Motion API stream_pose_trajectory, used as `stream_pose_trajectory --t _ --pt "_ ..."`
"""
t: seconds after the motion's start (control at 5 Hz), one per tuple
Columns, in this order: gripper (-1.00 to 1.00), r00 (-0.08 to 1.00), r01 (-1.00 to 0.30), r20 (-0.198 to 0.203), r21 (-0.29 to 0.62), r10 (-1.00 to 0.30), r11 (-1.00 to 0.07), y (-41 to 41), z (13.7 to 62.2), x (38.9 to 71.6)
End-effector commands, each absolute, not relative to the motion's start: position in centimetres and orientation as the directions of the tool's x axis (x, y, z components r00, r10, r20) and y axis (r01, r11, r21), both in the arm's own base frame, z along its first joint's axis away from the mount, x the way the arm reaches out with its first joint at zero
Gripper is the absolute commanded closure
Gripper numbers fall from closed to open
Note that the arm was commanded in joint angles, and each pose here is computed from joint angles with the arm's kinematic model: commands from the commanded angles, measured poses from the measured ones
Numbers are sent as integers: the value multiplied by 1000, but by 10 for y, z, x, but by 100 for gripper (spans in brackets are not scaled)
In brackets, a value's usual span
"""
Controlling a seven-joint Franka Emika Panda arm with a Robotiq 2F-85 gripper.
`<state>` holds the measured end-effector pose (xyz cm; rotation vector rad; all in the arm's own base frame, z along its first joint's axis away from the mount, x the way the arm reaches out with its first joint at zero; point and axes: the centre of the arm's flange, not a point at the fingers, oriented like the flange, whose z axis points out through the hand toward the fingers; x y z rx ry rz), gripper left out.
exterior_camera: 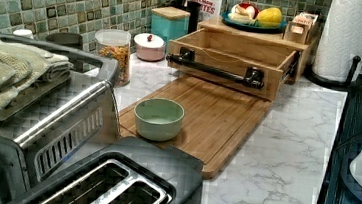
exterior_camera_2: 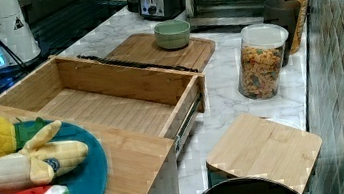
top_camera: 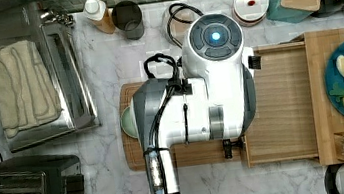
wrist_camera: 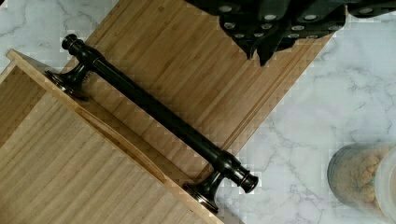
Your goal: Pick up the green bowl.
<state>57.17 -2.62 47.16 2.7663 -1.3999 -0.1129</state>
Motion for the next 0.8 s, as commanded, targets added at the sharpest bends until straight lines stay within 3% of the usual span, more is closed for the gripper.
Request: stream_pose_trajectory --t 0.2,0.4,0.8 --pt "100 586 -806 -50 71 -809 -588 -29 469 571" --pt "100 596 -800 -59 35 -801 -598 -3 449 544" --pt "100 563 -826 -55 -19 -824 -563 67 448 522"
